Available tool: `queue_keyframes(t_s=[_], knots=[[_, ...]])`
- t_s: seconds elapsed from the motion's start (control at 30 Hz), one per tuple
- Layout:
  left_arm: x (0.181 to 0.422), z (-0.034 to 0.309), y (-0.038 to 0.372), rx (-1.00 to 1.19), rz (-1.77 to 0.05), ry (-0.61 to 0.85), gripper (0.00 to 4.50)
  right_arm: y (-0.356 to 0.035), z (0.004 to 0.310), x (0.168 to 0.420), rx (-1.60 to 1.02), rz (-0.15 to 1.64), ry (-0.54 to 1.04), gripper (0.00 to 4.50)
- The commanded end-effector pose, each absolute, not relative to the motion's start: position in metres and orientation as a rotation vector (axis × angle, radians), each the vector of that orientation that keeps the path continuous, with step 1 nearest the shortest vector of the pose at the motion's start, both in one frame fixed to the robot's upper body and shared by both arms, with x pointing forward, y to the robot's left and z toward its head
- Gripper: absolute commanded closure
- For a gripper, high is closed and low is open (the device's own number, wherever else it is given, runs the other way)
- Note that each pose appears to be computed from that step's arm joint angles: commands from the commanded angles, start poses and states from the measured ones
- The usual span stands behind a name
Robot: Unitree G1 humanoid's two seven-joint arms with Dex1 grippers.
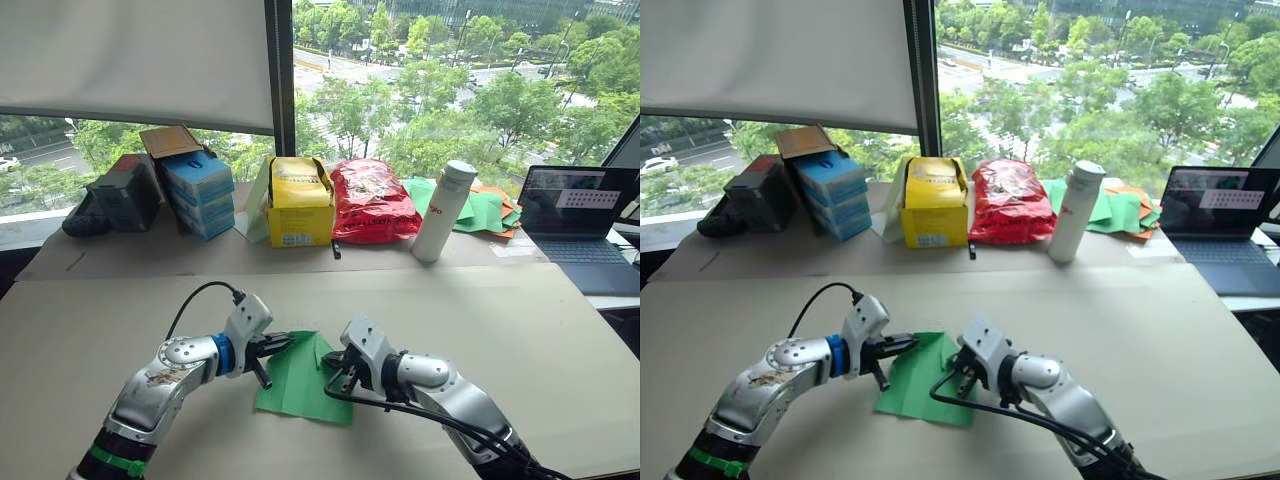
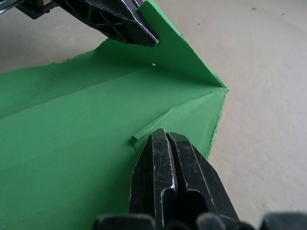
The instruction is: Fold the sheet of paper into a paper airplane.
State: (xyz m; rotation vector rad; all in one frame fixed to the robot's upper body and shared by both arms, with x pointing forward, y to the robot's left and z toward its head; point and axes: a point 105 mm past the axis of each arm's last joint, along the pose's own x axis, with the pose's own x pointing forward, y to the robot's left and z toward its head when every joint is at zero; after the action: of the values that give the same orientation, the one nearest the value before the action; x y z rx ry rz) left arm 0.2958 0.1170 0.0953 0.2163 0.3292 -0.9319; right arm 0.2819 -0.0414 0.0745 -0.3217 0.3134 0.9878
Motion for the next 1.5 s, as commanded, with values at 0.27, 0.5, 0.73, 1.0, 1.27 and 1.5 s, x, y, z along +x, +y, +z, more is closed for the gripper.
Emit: queue_keyframes(t_s=[0.27,0.5,0.73,1.0,1.27,1.5], knots=[[0.283,0.092,0.109,0.212,-0.996,0.316,4.46,-0.044,0.077,0.283,-0.341,0.966,0.318,4.5],[0.279,0.078,0.108,0.282,-1.018,0.353,4.46,-0.044,0.078,0.284,-0.342,0.964,0.321,4.5],[0.278,0.072,0.106,0.304,-1.029,0.361,4.46,-0.035,0.097,0.302,-0.336,0.938,0.23,4.5],[0.278,0.07,0.111,0.347,-1.03,0.366,4.46,-0.017,0.111,0.317,-0.329,0.935,0.103,4.5],[0.277,0.071,0.111,0.359,-1.031,0.363,4.46,-0.022,0.072,0.316,-0.415,0.925,0.264,4.5],[0.274,0.072,0.111,0.353,-1.037,0.361,3.91,-0.027,0.057,0.313,-0.422,0.915,0.367,4.5]])
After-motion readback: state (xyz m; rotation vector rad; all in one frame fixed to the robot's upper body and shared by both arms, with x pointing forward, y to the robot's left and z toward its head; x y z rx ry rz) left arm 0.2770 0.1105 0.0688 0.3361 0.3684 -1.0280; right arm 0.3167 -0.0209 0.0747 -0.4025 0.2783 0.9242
